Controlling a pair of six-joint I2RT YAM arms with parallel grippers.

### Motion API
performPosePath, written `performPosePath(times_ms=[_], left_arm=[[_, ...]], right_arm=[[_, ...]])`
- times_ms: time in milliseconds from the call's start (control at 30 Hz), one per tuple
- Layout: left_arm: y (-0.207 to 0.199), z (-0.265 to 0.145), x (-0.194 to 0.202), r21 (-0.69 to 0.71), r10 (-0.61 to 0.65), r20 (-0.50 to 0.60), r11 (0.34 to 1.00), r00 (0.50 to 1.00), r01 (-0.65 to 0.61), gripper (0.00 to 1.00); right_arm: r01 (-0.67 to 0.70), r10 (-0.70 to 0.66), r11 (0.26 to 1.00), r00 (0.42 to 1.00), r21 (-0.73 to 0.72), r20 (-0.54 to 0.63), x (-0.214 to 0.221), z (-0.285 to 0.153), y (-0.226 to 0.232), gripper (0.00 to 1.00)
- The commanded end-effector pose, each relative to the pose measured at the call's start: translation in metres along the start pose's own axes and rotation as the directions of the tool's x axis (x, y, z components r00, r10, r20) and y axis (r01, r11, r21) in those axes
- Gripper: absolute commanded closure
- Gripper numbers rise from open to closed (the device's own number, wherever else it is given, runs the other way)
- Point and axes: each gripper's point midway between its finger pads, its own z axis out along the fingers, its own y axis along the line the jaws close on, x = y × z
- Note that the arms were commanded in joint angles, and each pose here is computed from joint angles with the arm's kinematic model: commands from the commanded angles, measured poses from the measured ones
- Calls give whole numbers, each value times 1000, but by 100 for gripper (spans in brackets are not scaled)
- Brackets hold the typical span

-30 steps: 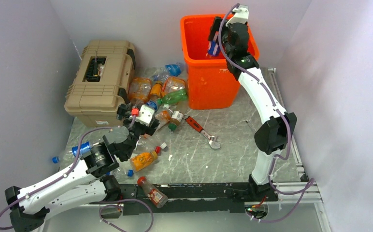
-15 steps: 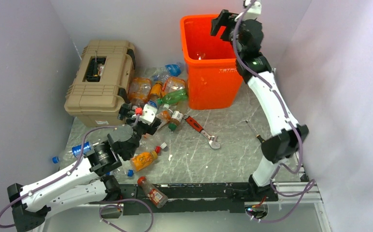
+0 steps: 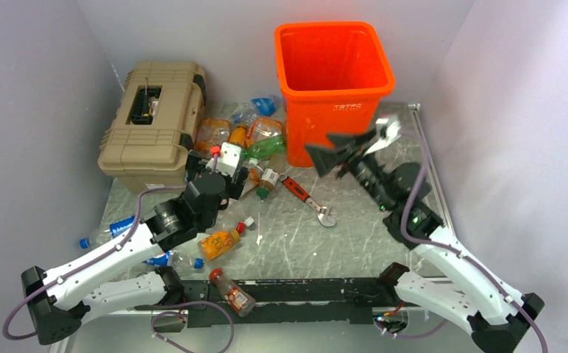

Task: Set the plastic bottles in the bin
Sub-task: Pick up the plastic bottle at the center of the board.

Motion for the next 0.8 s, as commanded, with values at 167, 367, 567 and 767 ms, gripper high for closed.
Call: performPosePath(times_ms=[167,367,567,767], left_arm=[[-45,-8,34,14,-556,-219,820,802,572,1],[-51,-1,61,-130,-757,-193,651,625,748,1],[-38,7,93,-372,-854,-130,513,504,773,1],[-42,16,127,-528,-931,-163,362,327,768,0]], right_arm=[[-81,129,976,963,203,-238,152,-93,-64,15],[-94,162,967,943,236,-290,188,-114,-77,15],[-135,206,963,927,231,-314,210,-121,-78,15],[-119,192,966,924,229,-331,214,-122,-79,15]])
